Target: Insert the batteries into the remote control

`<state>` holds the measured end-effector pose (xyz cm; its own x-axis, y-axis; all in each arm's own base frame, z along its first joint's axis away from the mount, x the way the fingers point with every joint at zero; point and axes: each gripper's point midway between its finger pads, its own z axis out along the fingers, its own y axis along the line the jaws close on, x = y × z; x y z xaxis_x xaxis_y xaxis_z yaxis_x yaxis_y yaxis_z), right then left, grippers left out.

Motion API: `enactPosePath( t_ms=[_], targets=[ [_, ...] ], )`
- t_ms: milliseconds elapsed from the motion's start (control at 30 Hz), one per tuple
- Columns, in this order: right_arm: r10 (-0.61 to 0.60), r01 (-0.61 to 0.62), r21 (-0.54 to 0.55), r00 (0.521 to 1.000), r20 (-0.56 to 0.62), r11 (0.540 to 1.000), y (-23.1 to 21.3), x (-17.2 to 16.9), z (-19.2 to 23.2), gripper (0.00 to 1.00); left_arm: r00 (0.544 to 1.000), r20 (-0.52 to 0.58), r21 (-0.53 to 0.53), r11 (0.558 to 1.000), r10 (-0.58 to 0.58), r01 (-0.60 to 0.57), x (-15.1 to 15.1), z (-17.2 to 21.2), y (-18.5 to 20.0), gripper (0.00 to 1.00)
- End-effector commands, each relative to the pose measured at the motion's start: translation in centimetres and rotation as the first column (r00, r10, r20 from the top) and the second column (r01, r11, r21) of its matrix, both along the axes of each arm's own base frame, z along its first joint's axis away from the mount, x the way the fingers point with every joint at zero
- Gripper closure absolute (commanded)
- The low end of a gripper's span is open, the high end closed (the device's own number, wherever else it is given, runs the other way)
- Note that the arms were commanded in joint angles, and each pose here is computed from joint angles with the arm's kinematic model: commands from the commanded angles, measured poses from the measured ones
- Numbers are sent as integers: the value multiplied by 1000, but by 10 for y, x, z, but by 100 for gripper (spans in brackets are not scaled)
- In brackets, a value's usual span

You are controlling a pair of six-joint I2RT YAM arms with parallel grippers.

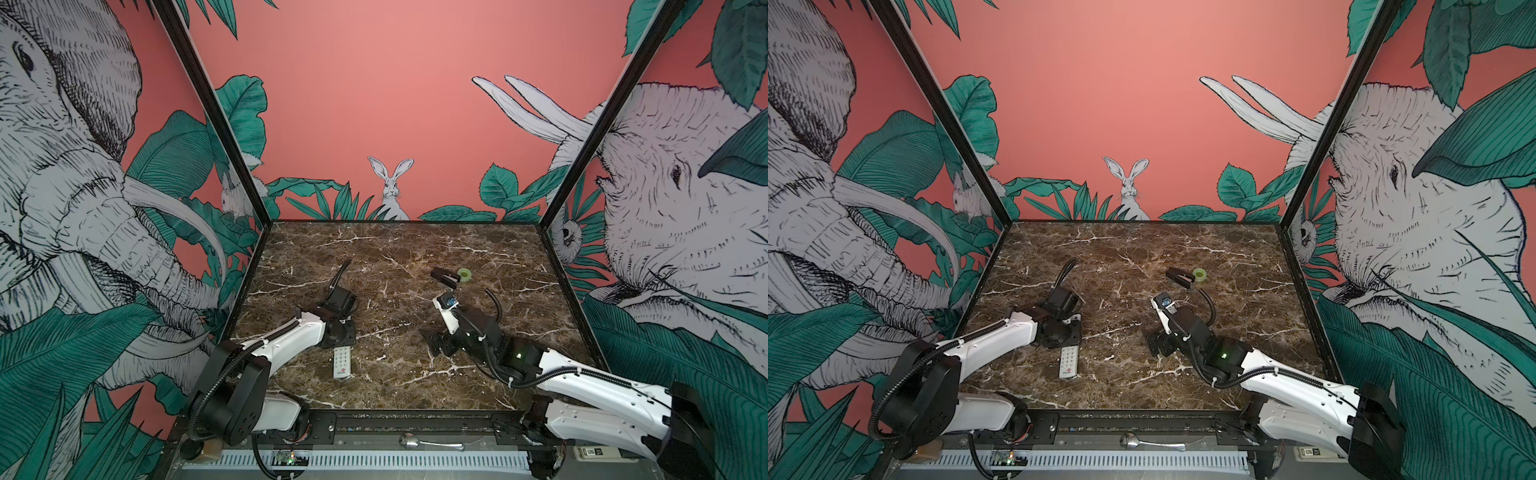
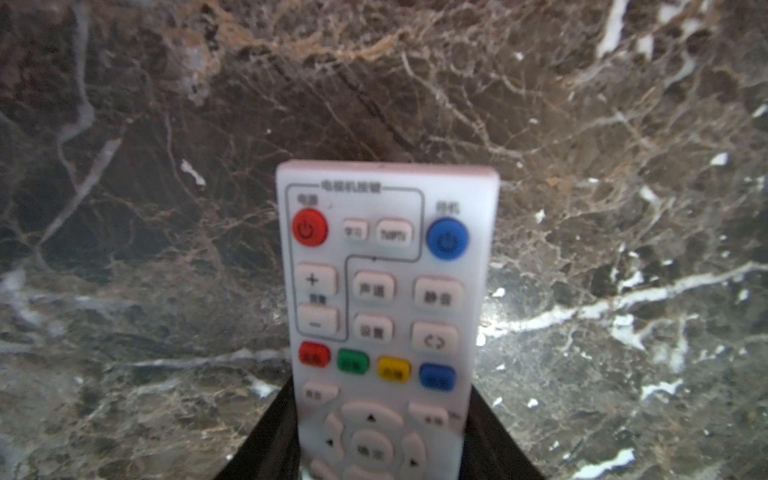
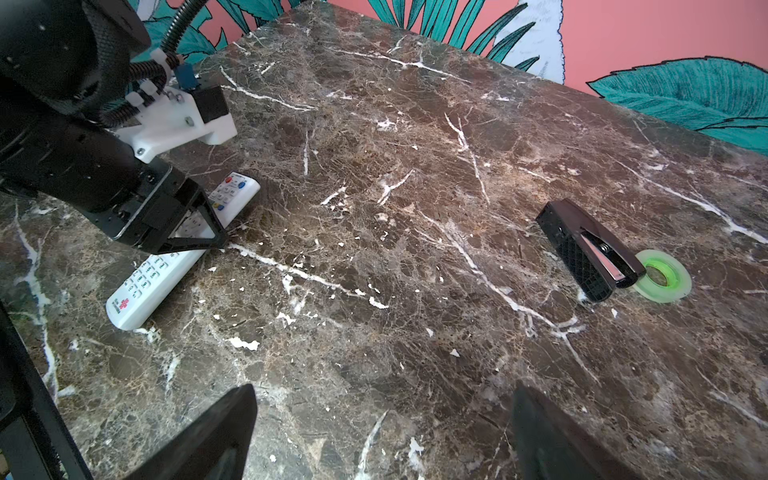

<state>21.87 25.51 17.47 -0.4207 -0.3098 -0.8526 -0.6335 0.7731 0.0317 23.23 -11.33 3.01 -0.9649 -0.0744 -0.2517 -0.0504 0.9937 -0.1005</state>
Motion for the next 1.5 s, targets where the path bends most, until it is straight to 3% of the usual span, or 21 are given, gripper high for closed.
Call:
enactPosePath(
  t_ms=[0, 133, 700, 900, 1033, 1133, 1467],
  targets=[
    [-10, 10, 6, 1000, 8, 1000, -4, 0, 1, 3, 1000, 18, -16, 1000, 17, -17, 0, 7, -1, 58],
    [-12, 12, 7, 1000, 10, 1000, -5, 1, 1, 3, 1000, 21, -21, 1000, 19, -18, 0, 8, -1, 55],
    [-14, 14, 8, 1000, 9, 1000, -7, 0, 2, 3, 999, 44, -46, 999, 16, -14, -3, 22, -3, 25],
    [-32, 32, -14, 999, 12, 999, -13, 0, 1, 3, 997, 72, -54, 999, 9, -5, 1, 35, -4, 22],
    [-59, 60, -38, 998, 19, 997, -22, 2, 0, 2, 994, 111, -57, 998, -6, 12, 7, 49, -6, 10],
    [-98, 99, -64, 995, 26, 993, -35, 6, -1, 1, 987, 159, -42, 999, -18, 25, 15, 60, -4, 1],
    [-347, 352, -112, 936, 61, 929, -104, 35, -10, 1, 884, 466, -46, 999, 18, 3, 44, 130, 14, 1]
  ],
)
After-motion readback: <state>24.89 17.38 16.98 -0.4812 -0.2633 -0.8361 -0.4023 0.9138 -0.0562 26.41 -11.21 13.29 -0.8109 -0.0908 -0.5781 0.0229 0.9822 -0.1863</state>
